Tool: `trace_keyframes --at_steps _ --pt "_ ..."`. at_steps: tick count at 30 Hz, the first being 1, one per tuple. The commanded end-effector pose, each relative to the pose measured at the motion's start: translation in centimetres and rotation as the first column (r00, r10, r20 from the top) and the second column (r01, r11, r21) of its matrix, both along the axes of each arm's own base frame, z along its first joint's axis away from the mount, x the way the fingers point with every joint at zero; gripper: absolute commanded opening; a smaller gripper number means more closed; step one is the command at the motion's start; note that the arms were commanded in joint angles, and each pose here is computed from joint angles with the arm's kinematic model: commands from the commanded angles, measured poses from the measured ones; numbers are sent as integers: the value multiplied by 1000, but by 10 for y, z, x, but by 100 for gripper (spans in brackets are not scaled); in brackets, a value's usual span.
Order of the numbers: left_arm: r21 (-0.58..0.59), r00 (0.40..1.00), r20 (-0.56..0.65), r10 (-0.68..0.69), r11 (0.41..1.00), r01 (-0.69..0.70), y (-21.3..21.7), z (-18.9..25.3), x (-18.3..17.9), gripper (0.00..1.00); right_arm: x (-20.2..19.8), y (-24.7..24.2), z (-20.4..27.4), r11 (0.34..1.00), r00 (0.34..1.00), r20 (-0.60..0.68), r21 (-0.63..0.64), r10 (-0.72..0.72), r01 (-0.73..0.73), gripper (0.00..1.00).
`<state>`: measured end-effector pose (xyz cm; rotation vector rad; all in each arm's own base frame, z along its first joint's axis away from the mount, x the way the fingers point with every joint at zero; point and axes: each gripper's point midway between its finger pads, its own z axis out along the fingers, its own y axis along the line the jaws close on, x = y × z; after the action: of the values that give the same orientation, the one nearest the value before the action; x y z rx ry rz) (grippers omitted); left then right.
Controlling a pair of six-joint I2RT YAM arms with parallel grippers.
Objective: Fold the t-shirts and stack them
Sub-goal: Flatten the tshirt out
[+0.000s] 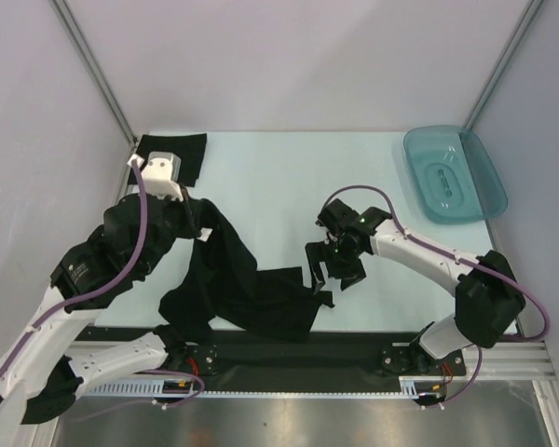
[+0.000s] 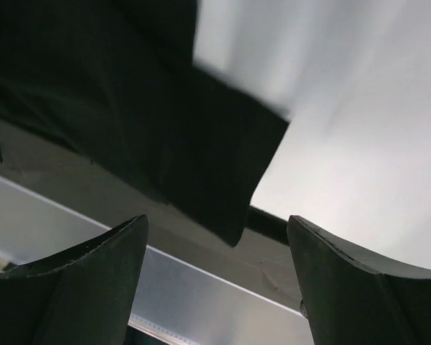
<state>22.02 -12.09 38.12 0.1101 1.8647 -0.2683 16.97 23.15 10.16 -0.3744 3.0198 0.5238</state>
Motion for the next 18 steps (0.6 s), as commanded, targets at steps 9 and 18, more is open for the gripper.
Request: trace_keyframes --at_steps 9,18 --pt "-129 999 -28 -34 991 30 2 -7 -20 0 -15 26 -34 991 1000 -13 135 5 -4 68" --pt "-169 999 -16 36 985 -38 39 1 -43 0 31 -8 36 991 961 248 -31 -118 129 0"
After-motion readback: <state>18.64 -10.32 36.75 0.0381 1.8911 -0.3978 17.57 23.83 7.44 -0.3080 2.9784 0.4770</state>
